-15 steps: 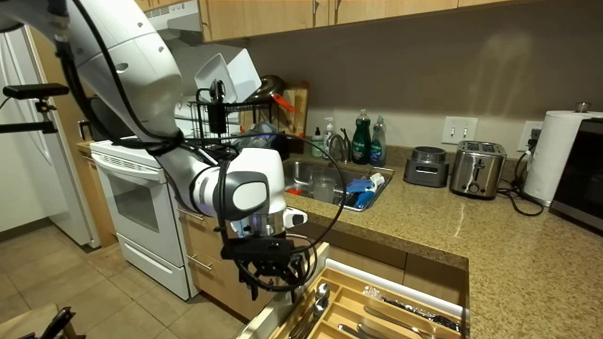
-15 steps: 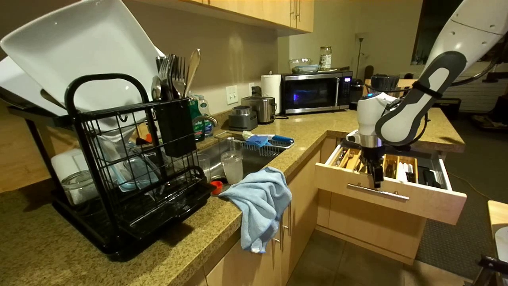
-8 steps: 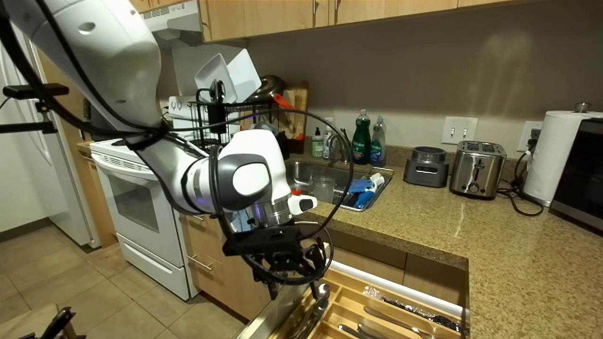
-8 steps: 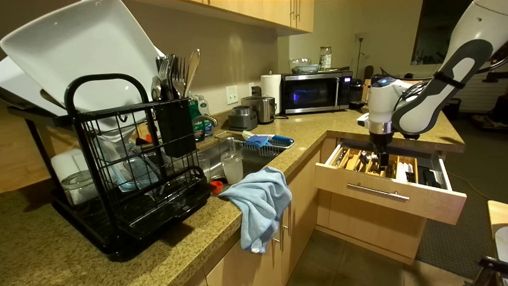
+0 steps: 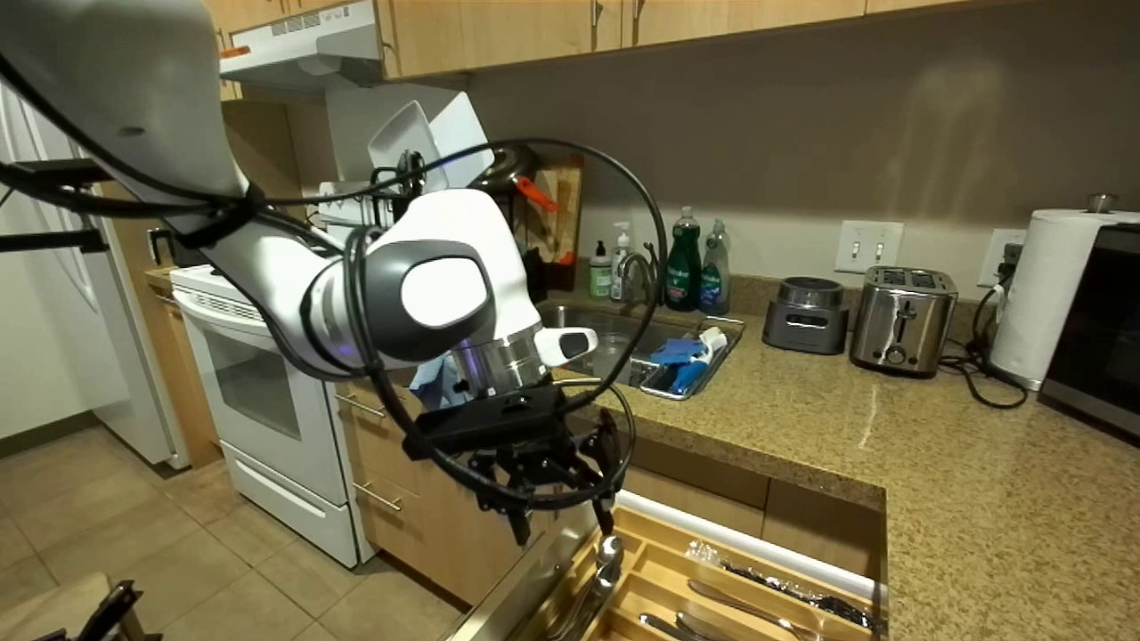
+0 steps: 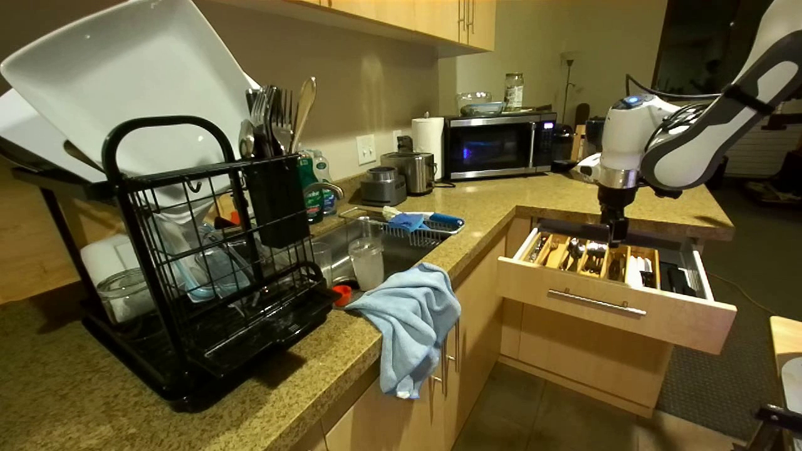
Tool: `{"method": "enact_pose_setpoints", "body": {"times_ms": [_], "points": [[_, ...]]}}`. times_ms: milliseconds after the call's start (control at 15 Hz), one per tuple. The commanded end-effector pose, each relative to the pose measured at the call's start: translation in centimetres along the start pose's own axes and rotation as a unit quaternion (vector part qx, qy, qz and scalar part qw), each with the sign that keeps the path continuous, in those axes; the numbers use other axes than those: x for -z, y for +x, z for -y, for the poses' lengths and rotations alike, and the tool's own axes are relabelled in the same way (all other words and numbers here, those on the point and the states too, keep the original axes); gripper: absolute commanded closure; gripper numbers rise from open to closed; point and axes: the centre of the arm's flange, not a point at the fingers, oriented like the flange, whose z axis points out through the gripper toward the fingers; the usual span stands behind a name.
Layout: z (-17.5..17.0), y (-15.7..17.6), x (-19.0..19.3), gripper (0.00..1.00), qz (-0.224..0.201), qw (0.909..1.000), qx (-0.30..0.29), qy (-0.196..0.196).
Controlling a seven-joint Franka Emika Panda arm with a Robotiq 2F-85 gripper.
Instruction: Open the drawer
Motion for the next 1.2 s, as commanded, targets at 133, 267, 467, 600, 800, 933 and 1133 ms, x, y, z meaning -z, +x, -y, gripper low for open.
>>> {"method": "enact_pose_setpoints", "body": {"times_ms": [133, 267, 467, 600, 800, 933, 1133], "points": [[-0.4, -3.1, 3.0, 0.0, -0.035, 0.9978, 0.053, 0.019], [-0.6, -3.5, 3.7, 0.0, -0.047, 0.9952, 0.076, 0.038], [-0.6, -4.0, 4.4, 0.0, -0.067, 0.9904, 0.104, 0.062], [-0.5, -4.1, 4.8, 0.0, -0.08, 0.9858, 0.126, 0.077], [-0.4, -4.4, 5.3, 0.0, -0.087, 0.9821, 0.142, 0.088], [-0.2, -4.4, 5.4, 0.0, -0.073, 0.983, 0.148, 0.082], [-0.6, -3.6, 4.9, 0.0, -0.073, 0.9851, 0.133, 0.081]]}}
